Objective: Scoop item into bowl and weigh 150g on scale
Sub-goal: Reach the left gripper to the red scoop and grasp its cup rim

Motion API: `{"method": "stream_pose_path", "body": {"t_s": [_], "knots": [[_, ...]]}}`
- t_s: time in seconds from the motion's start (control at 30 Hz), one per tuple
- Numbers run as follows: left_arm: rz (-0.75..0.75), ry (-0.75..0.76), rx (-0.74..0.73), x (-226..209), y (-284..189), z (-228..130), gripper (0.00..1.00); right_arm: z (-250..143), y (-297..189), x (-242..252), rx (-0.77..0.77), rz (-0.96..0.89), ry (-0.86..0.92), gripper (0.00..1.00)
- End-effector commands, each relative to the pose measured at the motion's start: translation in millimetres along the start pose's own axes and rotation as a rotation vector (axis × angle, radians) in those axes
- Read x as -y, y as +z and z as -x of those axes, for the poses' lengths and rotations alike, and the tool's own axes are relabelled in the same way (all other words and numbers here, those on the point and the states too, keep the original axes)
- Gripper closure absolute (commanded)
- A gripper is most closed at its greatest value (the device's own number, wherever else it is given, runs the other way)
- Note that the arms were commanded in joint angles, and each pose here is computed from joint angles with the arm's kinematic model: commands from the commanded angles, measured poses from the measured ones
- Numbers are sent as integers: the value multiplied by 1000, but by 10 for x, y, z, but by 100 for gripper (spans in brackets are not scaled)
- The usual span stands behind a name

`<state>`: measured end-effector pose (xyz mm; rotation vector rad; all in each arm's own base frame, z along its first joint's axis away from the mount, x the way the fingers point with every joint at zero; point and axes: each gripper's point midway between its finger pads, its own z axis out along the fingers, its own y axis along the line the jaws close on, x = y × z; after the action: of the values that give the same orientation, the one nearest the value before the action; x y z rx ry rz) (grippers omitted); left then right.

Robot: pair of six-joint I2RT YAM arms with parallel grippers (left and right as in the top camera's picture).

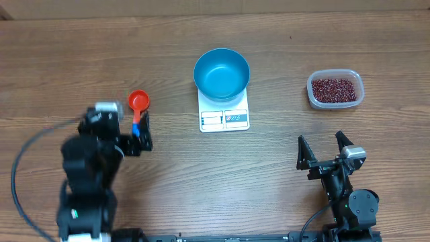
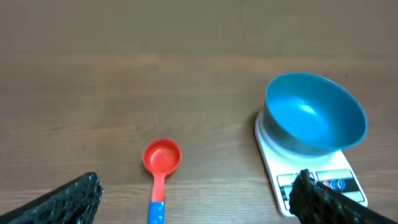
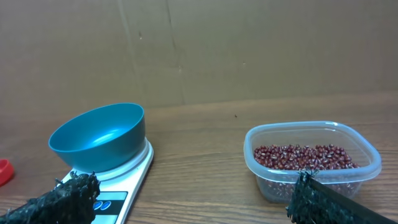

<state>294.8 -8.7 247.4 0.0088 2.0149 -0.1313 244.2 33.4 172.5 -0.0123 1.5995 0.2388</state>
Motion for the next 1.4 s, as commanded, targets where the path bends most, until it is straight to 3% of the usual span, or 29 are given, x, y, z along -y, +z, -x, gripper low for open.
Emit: {"method": "stream_pose_path", "body": {"t_s": [0.0,0.23,0.43,0.53,0.7,1.03,1.37], "knots": [[-76,-27,-79,28,171,221,0,-13,-1,33,7,-15,-1,0],[-123,-64,-285,-166,697,248,1,-13,-1,33,7,-15,-1,0],[-92,-46,-400,-356,1138,-95,0,-13,-1,33,7,-15,-1,0],[-6,-31,-469,-552,1290,-314,12,-13,-1,33,7,-15,-1,0],[145,11,-566,-890,1494,-640,15,-13,-1,33,7,-15,-1,0],[117,41,-681,-982,1903,-1214,22,-13,-1,33,7,-15,-1,0],[109,41,-673,-1022,2149,-1393,27,-13,-1,33,7,-15,-1,0]]}}
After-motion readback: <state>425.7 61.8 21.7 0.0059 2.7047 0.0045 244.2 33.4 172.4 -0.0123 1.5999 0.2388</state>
